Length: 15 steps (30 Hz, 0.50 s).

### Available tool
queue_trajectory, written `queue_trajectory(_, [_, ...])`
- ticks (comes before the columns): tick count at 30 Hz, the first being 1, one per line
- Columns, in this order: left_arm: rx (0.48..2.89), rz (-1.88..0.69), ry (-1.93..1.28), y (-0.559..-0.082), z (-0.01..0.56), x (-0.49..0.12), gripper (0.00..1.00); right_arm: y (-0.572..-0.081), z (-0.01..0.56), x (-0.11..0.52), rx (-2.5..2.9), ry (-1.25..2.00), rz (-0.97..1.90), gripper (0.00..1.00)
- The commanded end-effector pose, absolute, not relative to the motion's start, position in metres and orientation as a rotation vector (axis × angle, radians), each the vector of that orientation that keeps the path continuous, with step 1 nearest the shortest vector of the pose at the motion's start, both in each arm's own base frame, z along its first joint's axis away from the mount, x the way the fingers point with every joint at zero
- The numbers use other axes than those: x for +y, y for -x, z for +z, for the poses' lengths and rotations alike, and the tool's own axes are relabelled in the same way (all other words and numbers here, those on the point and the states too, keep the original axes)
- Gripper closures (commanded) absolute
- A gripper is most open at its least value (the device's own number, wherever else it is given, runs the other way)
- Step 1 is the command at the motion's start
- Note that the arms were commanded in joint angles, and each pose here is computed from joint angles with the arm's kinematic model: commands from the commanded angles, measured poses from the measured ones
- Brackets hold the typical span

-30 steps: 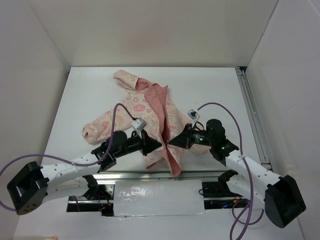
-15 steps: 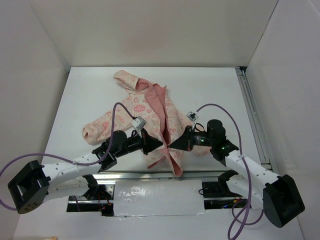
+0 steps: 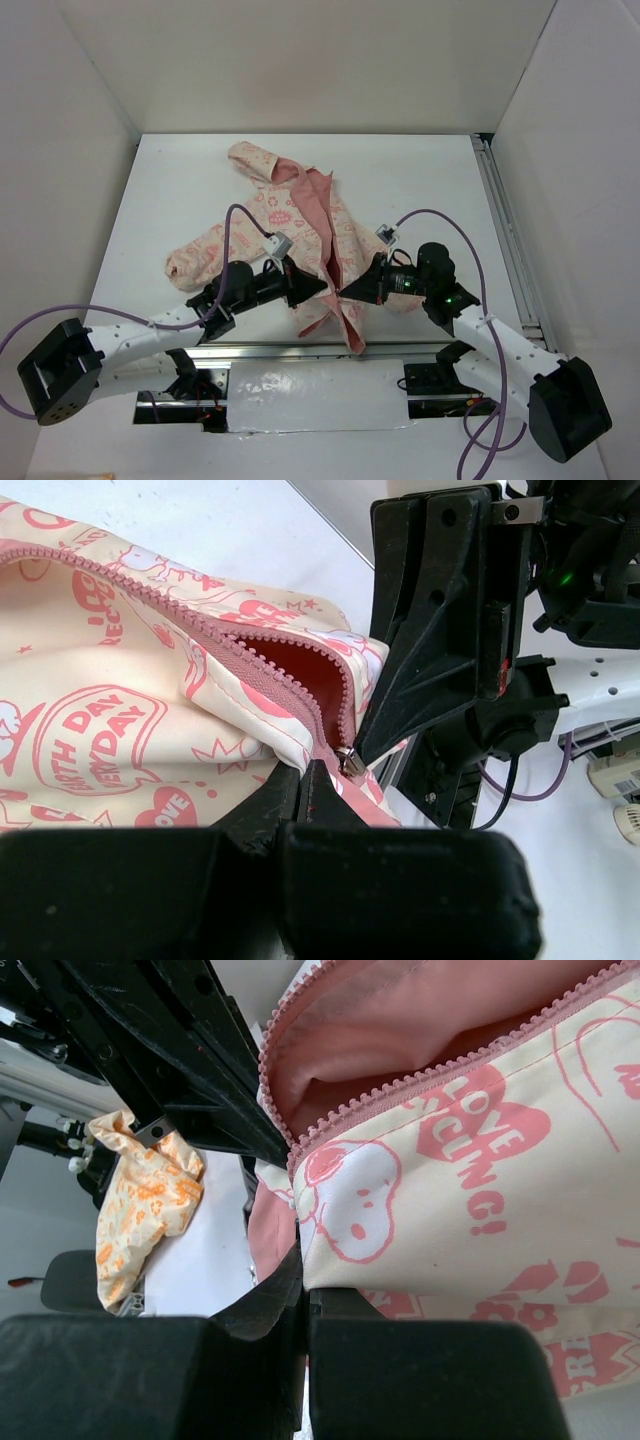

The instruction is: Zip up the jacket

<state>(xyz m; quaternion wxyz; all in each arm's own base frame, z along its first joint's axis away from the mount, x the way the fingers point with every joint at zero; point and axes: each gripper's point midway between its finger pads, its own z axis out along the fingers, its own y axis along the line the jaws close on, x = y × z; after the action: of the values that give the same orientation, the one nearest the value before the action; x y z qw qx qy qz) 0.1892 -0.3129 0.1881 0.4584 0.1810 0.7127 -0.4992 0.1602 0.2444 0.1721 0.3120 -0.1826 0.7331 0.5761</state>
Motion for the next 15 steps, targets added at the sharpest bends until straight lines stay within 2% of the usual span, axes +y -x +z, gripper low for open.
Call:
queue_trajectory(1, [1.627, -1.285, -0.445, -0.192, 0.22, -0.32, 1.0, -0.161, 0.185, 0.245, 1.848, 0.531, 1.516, 1.0])
queue_trajectory(15, [1.604, -1.341, -0.523, -0.18, 0.218, -0.326, 1.0, -0.17, 0.192, 0.247, 1.828, 0.51, 1.506, 1.0])
